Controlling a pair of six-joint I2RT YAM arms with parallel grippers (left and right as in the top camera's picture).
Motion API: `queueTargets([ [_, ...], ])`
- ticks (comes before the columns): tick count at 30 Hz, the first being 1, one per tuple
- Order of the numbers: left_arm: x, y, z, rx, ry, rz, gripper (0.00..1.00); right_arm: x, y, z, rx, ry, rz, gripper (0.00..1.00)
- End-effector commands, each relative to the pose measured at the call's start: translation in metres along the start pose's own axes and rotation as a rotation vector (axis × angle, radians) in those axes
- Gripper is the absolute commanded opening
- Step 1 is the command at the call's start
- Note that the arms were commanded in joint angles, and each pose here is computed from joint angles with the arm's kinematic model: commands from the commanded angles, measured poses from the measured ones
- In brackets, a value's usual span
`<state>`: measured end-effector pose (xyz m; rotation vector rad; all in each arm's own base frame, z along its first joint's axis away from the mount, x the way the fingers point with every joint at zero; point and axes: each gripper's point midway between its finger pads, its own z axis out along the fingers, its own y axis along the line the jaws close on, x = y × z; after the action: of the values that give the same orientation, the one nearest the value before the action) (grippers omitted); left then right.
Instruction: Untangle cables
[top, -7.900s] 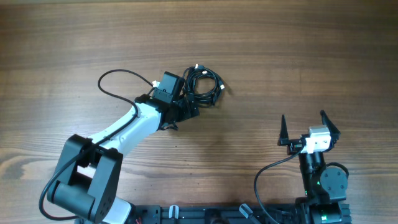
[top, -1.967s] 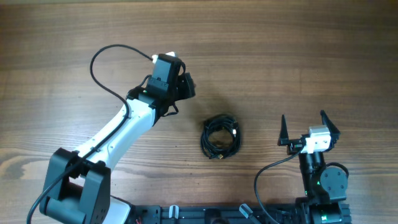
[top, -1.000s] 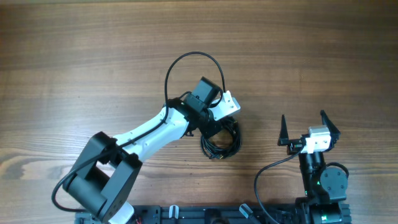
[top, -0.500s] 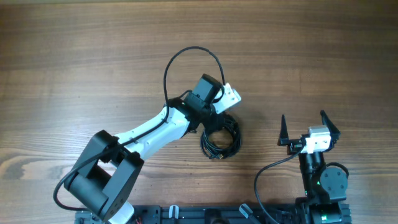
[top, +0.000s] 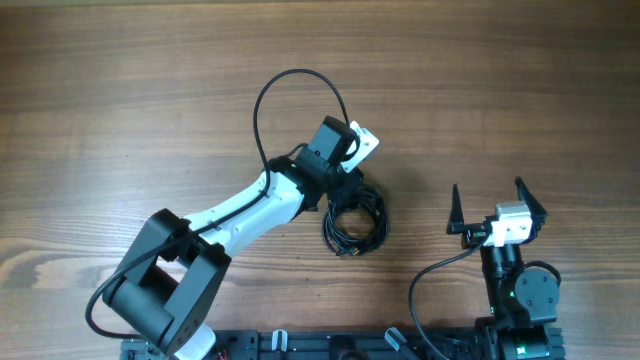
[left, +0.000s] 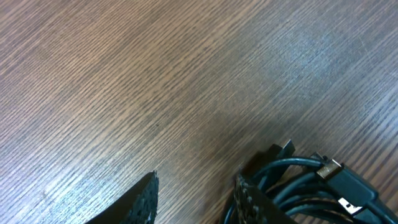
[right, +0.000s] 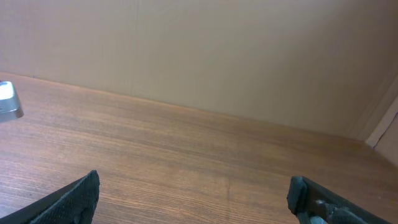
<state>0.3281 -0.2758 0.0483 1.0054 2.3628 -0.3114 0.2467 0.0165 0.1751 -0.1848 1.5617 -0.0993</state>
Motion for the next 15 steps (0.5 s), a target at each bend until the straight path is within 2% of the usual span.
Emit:
queueTargets([
  [1, -0.001, -0.015, -0.007, 0.095, -0.003, 0.075, 0.5, -0.002, 0.001, 0.0, -0.01, -0.012, -0.002, 1.0],
  [4, 0.021, -0.032, -0.01, 0.2, 0.064, 0.225, 0.54, -0.002, 0.001, 0.0, -0.01, -0.012, -0.002, 1.0],
  [7, 0.036, -0.034, -0.011, 0.22, 0.117, 0.294, 0.49, -0.002, 0.001, 0.0, -0.009, -0.012, -0.002, 1.0],
  [13, 0.041, -0.034, 0.0, 0.224, 0.129, 0.299, 0.36, -0.002, 0.001, 0.0, -0.01, -0.012, -0.002, 1.0],
  [15, 0.041, -0.033, 0.004, 0.223, 0.127, 0.299, 0.36, -0.002, 0.001, 0.0, -0.009, -0.012, -0.002, 1.0],
])
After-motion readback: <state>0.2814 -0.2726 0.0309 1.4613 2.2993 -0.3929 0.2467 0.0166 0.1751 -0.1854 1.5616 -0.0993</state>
